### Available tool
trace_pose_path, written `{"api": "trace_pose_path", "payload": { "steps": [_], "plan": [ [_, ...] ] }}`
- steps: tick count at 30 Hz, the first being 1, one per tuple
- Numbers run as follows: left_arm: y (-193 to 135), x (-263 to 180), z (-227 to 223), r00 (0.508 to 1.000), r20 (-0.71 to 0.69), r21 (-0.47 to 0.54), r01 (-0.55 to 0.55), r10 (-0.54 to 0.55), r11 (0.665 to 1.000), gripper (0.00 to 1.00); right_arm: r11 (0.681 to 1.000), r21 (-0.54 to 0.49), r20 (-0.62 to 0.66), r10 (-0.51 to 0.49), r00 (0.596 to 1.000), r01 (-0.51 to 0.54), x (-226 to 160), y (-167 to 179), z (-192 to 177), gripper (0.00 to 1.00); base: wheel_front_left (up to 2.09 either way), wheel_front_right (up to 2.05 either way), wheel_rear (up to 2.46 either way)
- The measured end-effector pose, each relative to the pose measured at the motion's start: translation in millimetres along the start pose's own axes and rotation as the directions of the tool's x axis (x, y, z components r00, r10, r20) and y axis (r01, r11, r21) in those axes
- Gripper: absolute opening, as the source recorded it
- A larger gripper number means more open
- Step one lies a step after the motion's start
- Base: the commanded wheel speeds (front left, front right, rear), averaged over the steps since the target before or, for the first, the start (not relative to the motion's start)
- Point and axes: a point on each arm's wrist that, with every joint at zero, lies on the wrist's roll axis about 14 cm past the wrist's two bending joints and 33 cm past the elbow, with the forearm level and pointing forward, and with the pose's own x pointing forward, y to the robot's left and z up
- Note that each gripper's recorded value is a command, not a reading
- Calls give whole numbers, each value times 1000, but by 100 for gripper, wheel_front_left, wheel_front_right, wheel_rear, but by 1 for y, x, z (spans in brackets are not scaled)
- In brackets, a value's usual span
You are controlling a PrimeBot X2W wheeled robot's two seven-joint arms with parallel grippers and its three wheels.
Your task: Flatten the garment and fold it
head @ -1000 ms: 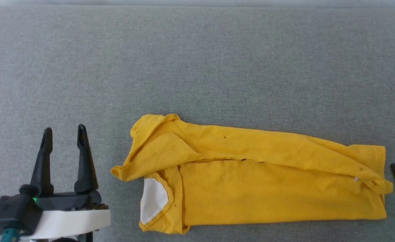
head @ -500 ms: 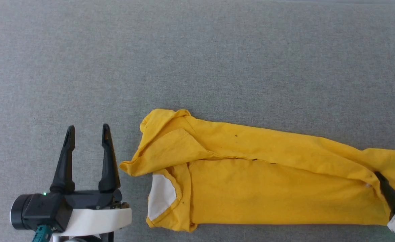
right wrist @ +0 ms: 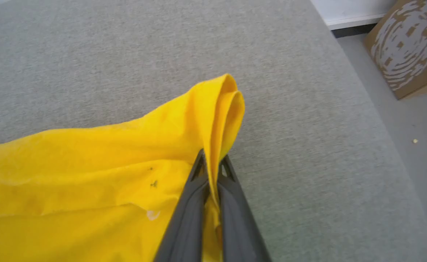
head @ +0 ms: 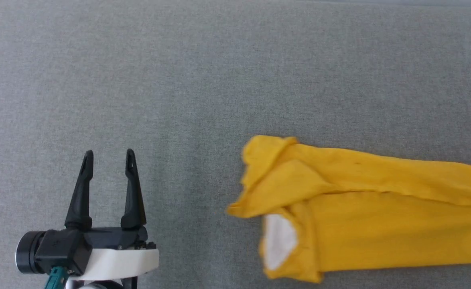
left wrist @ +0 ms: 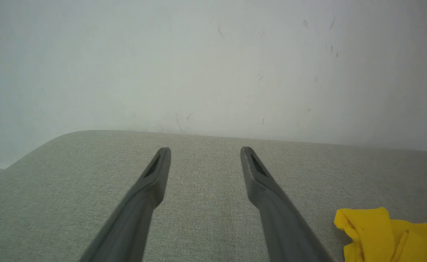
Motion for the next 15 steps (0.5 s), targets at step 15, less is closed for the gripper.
{"api": "trace_pose_path", "payload": {
  "steps": [15],
  "plan": [
    [-8, -4, -8, 999, -30, -28, 27, -28, 999, 100, 931, 14, -27, 366, 930, -366, -22, 123, 2, 0, 0, 0, 0]
  ]
}}
